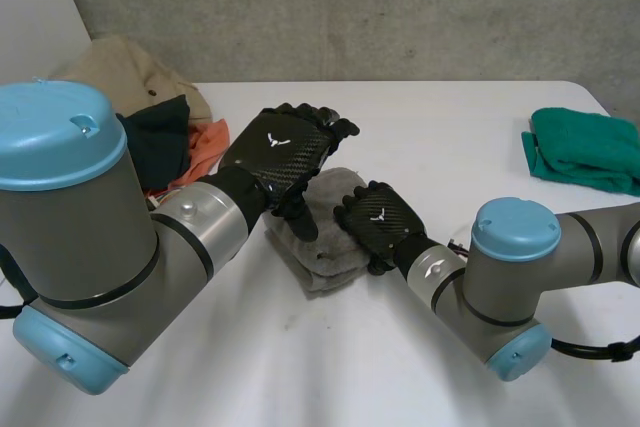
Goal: Fold the laundry.
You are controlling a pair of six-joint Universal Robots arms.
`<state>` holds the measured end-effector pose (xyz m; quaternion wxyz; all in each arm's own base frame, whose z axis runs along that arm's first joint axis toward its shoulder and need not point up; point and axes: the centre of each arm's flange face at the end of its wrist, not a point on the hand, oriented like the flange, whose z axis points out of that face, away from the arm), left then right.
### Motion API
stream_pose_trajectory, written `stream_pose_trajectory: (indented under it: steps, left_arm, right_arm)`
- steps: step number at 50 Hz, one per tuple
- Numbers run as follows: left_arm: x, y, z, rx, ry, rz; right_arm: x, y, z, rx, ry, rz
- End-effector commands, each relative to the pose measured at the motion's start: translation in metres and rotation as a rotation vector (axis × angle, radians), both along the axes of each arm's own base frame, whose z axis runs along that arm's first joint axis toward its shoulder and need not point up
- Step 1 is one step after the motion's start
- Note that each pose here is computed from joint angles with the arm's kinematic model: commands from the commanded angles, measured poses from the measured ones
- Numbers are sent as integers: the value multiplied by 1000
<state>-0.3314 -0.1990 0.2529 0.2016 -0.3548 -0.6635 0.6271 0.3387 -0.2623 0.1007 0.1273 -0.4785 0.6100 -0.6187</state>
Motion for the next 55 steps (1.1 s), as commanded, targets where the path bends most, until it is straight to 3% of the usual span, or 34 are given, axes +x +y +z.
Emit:
stream_pose_trajectory:
  steps: [1, 10, 21, 29, 37, 40, 46, 55]
  left_arm:
    - [0, 0, 0, 0, -1, 1]
    - [1, -2, 0, 0, -1, 6]
    - [1, -3, 4, -11, 7, 6]
    - [0, -4, 10, -31, 22, 4]
    - [-1, -3, 8, -32, 23, 1]
    - [0, -3, 7, -29, 20, 3]
    - [0, -3, 5, -23, 17, 3]
    - [-1, -3, 3, -19, 14, 2]
  right_arm:
    - [5, -7, -4, -6, -4, 3]
    - [9, -15, 1, -29, -18, 0]
    - [17, -42, 55, -178, -117, -17]
    - [-21, -118, 120, -408, -226, -118]
    - [-101, -200, 179, -594, -431, -259]
    - [-132, -231, 176, -650, -478, -312]
    - [-193, -274, 124, -564, -414, -449]
    - [-251, -292, 33, -380, -231, -601]
